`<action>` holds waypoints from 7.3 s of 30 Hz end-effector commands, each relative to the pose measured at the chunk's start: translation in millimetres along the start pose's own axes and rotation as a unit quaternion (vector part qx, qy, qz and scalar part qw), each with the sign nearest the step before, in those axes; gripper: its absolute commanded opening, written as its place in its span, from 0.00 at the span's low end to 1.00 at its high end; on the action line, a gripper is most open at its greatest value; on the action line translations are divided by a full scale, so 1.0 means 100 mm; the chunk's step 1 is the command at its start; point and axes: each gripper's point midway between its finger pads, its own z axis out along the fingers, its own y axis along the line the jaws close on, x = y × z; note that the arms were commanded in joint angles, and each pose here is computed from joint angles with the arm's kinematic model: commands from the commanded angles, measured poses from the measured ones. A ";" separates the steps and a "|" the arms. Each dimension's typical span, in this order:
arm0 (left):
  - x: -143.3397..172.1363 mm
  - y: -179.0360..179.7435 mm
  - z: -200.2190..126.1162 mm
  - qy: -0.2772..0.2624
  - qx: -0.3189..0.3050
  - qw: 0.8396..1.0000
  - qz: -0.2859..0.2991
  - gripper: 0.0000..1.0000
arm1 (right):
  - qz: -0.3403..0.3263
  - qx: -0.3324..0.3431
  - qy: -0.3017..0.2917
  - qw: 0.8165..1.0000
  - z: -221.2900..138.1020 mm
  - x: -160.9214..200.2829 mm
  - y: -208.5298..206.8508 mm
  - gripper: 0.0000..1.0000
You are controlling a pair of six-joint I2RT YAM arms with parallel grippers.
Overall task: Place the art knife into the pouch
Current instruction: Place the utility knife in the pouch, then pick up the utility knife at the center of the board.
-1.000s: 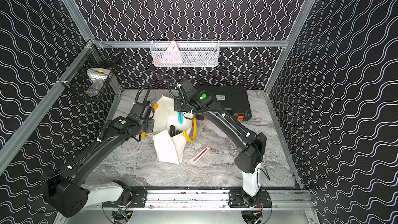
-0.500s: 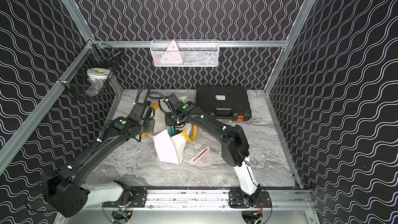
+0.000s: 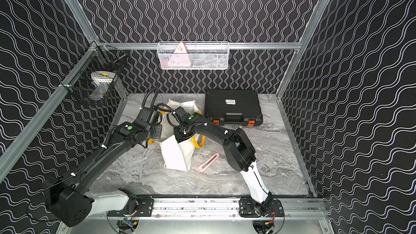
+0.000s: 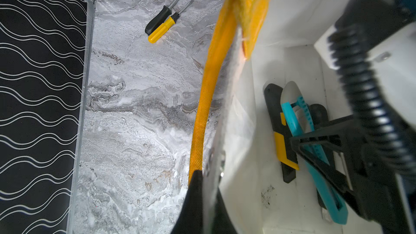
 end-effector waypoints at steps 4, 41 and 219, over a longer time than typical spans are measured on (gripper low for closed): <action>-0.05 -0.01 0.01 -0.009 0.000 1.000 0.004 0.00 | 0.001 -0.007 0.006 1.000 0.11 0.05 -0.01 0.29; -0.03 0.01 0.03 -0.006 -0.009 1.000 0.002 0.00 | -0.009 0.047 0.080 0.996 0.52 0.47 -0.33 0.28; -0.09 0.37 -0.04 -0.023 -0.044 0.998 -0.042 0.00 | 0.141 0.237 0.043 0.960 -0.28 1.47 -1.77 0.44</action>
